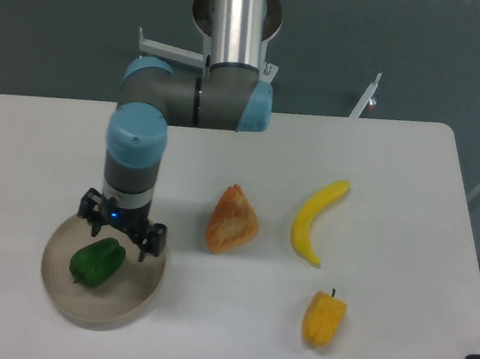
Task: Pick up the green pepper from the plate
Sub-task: 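Move the gripper across the table to above the green pepper on the plate, then lower the open gripper onto the green pepper and close it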
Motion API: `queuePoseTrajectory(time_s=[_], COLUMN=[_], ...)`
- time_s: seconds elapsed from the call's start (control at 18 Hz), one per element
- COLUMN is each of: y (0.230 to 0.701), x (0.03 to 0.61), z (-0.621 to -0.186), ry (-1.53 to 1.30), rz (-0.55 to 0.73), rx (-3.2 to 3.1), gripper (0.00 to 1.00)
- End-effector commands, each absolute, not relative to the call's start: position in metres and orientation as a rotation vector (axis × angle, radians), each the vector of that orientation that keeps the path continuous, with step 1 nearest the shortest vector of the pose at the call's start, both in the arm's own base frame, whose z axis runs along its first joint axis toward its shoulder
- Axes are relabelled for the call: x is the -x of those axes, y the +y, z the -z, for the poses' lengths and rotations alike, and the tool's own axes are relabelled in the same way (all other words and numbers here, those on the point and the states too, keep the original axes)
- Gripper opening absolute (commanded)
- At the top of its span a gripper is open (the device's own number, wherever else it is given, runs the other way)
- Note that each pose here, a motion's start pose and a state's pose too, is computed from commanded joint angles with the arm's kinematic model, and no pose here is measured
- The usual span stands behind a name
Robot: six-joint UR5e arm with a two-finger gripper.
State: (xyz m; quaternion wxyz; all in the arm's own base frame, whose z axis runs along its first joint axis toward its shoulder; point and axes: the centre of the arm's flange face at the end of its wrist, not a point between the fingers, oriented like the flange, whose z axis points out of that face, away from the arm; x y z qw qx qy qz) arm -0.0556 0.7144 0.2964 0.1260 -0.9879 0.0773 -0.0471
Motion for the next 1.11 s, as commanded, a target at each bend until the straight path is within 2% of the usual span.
queuePoseTrajectory(time_s=[0.22, 1.06, 1.11], y=[0.716, 0.724, 0.725], x=[0.055, 0.052, 0.053], z=[-0.288, -0.266, -0.266], ry=[0.366, 0.380, 0.378], rz=[0.121, 0.112, 0.109], rx=[2.862, 2.865, 2.863], gripper=[1.00, 1.00, 0.95])
